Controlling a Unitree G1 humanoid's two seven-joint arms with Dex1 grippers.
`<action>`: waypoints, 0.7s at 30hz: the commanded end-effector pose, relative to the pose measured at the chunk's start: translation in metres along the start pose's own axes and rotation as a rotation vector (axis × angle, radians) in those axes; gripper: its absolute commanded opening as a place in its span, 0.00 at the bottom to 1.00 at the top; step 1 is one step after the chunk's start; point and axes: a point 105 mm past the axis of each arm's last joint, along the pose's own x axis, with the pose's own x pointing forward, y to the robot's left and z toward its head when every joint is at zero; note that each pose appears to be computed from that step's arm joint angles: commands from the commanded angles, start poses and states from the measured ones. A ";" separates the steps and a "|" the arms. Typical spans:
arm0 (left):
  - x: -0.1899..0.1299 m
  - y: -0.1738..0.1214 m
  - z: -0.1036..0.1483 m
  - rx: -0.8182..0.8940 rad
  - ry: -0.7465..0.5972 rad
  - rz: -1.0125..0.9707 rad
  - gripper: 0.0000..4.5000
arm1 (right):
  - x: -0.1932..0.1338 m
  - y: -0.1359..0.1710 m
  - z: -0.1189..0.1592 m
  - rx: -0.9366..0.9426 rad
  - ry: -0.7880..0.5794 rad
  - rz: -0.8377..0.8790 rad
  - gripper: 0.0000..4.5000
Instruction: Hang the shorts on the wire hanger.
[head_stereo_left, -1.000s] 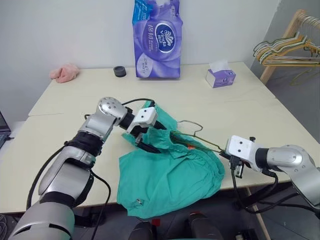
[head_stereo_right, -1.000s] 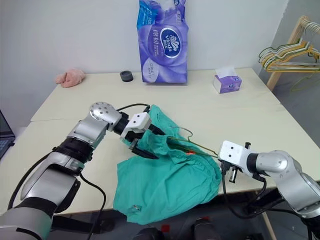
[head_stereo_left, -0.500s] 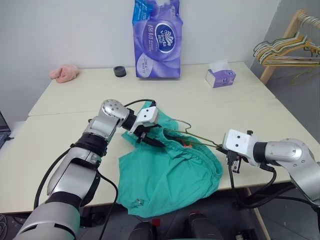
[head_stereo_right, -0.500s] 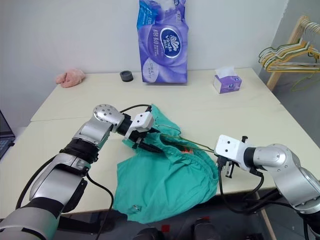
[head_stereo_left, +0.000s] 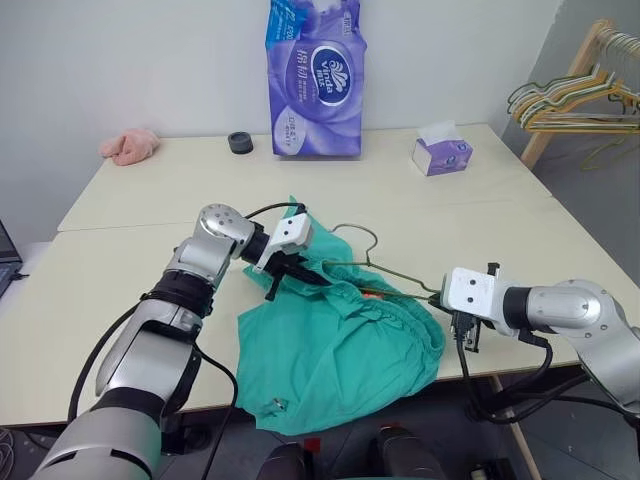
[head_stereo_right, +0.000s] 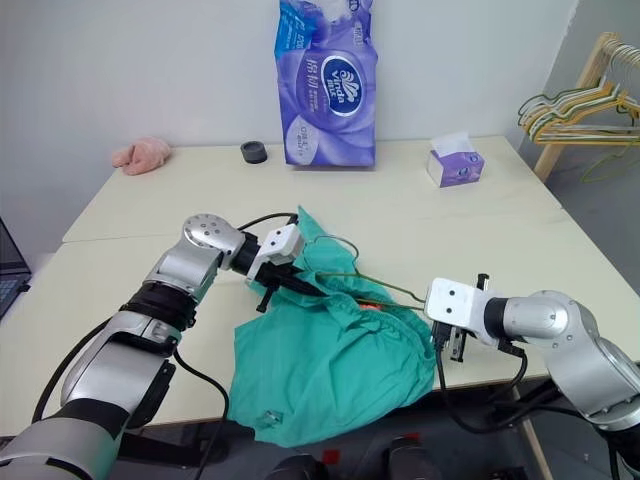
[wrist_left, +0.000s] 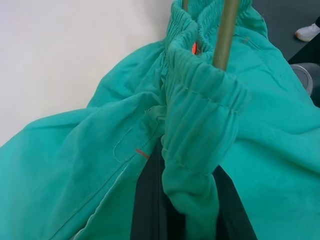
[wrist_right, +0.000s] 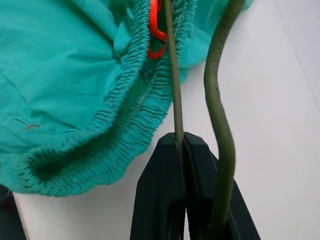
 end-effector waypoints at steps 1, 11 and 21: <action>0.000 0.002 0.009 0.054 -0.004 0.006 0.00 | -0.009 -0.009 0.010 -0.066 -0.031 -0.038 0.23; -0.003 0.008 0.007 0.074 0.013 0.047 0.00 | -0.049 -0.009 -0.050 0.084 0.154 -0.062 0.99; -0.006 0.015 0.013 0.074 -0.008 0.092 0.00 | -0.045 0.063 -0.051 0.803 -0.111 -0.076 1.00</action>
